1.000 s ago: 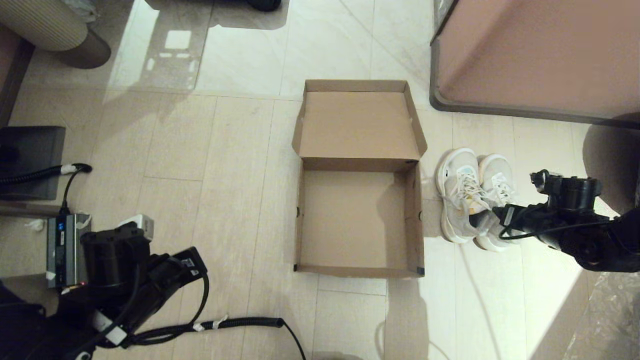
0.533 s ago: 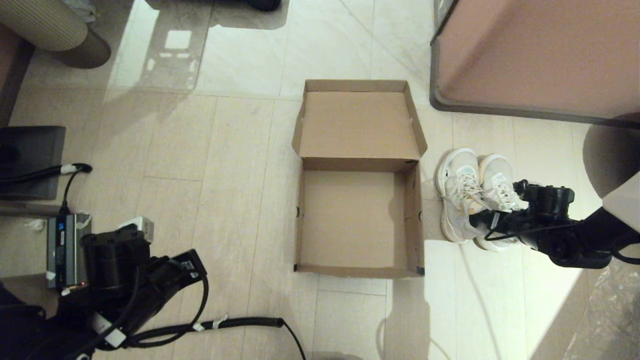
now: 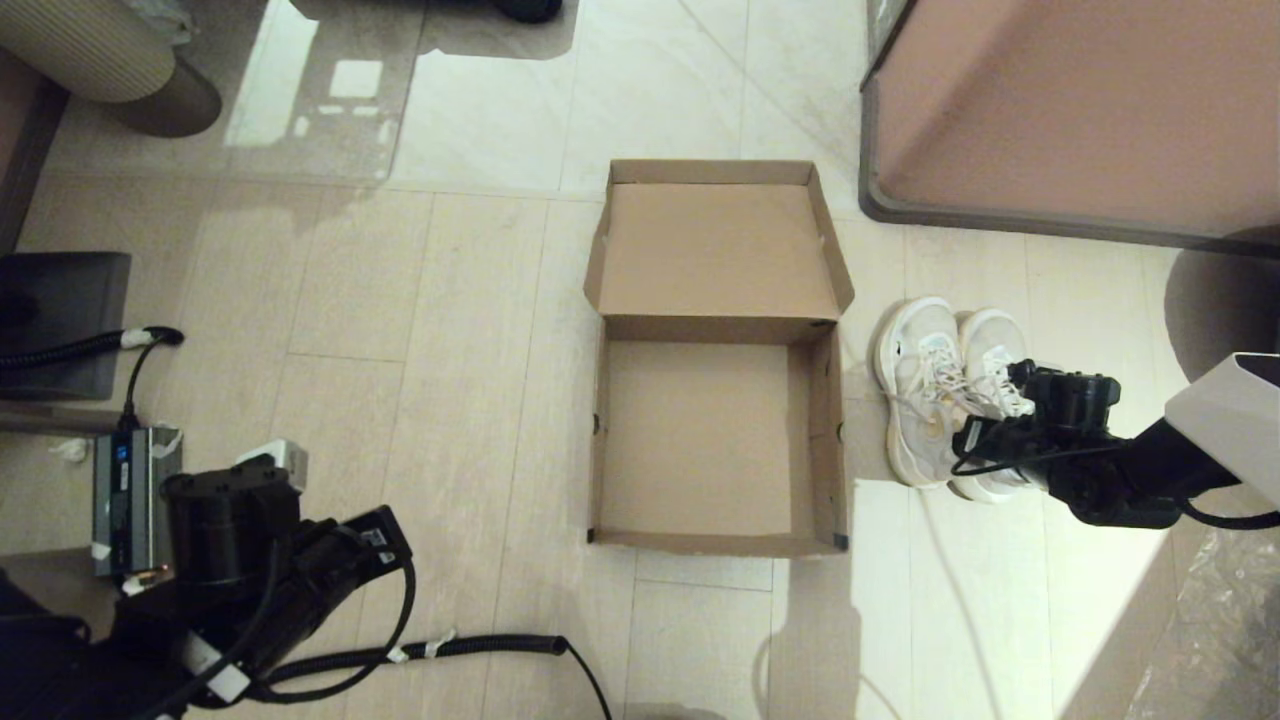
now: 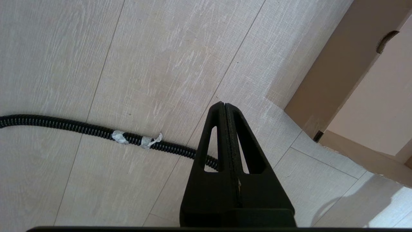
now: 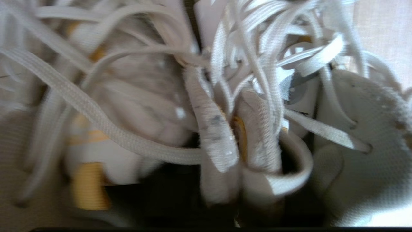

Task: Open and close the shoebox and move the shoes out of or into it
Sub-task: Put the shoes into the shoe box

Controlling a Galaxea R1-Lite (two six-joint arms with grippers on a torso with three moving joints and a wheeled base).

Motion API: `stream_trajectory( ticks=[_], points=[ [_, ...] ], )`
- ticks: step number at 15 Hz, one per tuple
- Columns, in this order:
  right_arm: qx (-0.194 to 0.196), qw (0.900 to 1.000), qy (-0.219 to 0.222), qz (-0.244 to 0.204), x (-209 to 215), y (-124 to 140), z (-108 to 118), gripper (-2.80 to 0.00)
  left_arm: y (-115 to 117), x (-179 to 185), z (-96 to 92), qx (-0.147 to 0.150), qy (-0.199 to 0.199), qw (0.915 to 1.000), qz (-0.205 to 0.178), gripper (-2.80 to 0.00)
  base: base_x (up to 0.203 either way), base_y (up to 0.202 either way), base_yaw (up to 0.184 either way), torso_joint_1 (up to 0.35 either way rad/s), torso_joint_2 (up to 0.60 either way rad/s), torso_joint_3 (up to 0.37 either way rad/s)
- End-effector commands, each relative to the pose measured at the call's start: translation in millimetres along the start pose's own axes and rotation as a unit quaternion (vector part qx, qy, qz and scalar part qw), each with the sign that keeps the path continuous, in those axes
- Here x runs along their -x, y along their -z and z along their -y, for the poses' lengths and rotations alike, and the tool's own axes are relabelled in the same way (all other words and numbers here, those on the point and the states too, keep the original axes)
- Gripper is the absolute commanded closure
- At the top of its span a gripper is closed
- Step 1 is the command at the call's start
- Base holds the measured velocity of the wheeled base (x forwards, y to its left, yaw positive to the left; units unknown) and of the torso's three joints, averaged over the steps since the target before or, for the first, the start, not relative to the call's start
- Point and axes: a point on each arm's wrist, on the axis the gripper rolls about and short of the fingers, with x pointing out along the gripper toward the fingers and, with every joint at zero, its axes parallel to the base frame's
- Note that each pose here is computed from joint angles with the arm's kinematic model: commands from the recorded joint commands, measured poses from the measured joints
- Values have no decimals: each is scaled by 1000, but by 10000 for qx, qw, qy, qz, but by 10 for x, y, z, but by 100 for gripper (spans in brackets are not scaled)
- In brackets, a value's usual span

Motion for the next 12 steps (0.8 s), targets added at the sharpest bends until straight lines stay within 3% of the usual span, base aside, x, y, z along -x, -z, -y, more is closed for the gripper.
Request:
stream_trajectory(
  ticks=[1,3,6,9,12],
  points=[
    [-2,10000,8,-34,-13,28,-2,0,-18,13,3,30,6,10000,61,0,0,0,0,0,0,0],
    [-10,10000,4,56,83,-98,-10,0,-21,11,4,32,9,10000,68,0,0,0,0,0,0,0],
    [-106,9997,-43,206,461,-522,-52,0,-39,3,15,52,25,9999,108,0,0,0,0,0,0,0],
    [-291,9991,-79,291,1039,-976,-85,0,-50,3,21,62,39,9999,135,0,0,0,0,0,0,0],
    [-417,9987,-221,200,1707,-1256,-144,0,-71,34,17,87,63,9998,182,0,0,0,0,0,0,0]
  ],
)
